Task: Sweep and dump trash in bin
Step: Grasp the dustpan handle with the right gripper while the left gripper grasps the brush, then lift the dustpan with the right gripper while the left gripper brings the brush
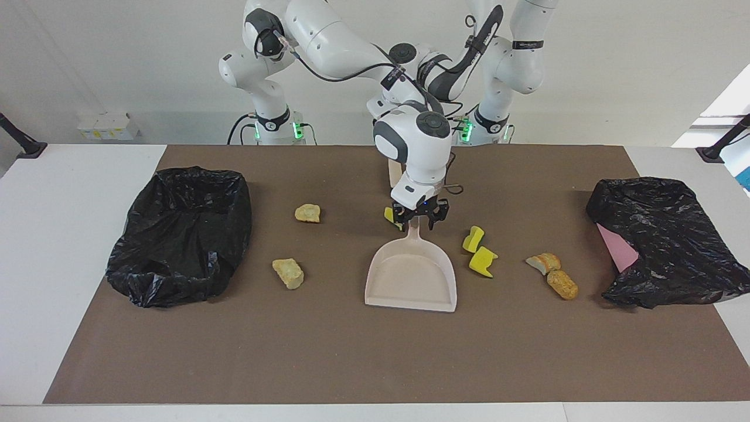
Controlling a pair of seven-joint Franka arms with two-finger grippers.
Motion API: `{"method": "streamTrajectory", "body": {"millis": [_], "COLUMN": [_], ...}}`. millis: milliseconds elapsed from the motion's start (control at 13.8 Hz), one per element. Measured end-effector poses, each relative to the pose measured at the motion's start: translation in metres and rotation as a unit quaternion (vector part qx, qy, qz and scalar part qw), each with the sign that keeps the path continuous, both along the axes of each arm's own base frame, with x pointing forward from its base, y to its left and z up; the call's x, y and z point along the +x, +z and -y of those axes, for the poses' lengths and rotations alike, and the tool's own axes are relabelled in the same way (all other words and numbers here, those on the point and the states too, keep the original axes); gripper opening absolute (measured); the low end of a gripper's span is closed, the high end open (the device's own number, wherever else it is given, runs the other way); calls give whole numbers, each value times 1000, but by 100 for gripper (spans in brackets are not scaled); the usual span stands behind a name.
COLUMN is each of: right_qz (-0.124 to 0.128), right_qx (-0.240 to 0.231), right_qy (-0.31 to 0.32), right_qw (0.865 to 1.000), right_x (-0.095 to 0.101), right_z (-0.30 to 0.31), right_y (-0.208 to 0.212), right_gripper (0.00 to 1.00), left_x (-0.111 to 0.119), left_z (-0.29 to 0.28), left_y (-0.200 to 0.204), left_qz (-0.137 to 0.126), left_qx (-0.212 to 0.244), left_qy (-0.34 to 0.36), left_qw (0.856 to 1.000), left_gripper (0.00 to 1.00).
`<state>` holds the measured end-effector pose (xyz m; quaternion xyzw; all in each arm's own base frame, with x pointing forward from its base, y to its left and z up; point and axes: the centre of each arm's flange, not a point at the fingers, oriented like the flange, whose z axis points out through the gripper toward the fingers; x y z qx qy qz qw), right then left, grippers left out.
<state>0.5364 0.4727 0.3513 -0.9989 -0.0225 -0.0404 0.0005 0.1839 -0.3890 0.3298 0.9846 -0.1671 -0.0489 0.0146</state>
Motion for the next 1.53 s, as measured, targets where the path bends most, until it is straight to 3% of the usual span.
{"method": "streamTrajectory", "body": {"millis": [145, 291, 363, 509, 727, 945, 1163, 1526], "right_qz": [-1, -4, -5, -5, -7, -9, -9, 12], "right_qx": [-1, -2, -3, -3, -3, 0, 0, 13], "right_qy": [-3, -19, -21, -28, -40, -43, -43, 6], "right_qw": [1000, 1000, 1000, 1000, 999, 999, 999, 1000], "right_x": [0, 0, 0, -1, 0, 0, 0, 4], "right_z": [0, 1, 2, 2, 3, 3, 3, 9], "right_y": [0, -1, -1, -2, -4, -4, -4, 34], "right_gripper": [56, 33, 33, 35, 64, 65, 31, 31], "left_x": [3, 11, 19, 35, 53, 71, 88, 140], "left_z": [-1, -6, -11, -27, -57, -88, -115, -185], "left_y": [1, 4, 6, 13, 29, 43, 55, 67], "left_qz": [-1, -1, -3, -12, -23, -25, -22, -10], "left_qx": [-1, -2, -1, 12, 39, 68, 82, 92], "left_qy": [4, 16, 26, 48, 74, 94, 120, 179], "left_qw": [1000, 1000, 1000, 999, 996, 993, 989, 980], "left_gripper": [27, 26, 26, 26, 26, 26, 26, 26]}}
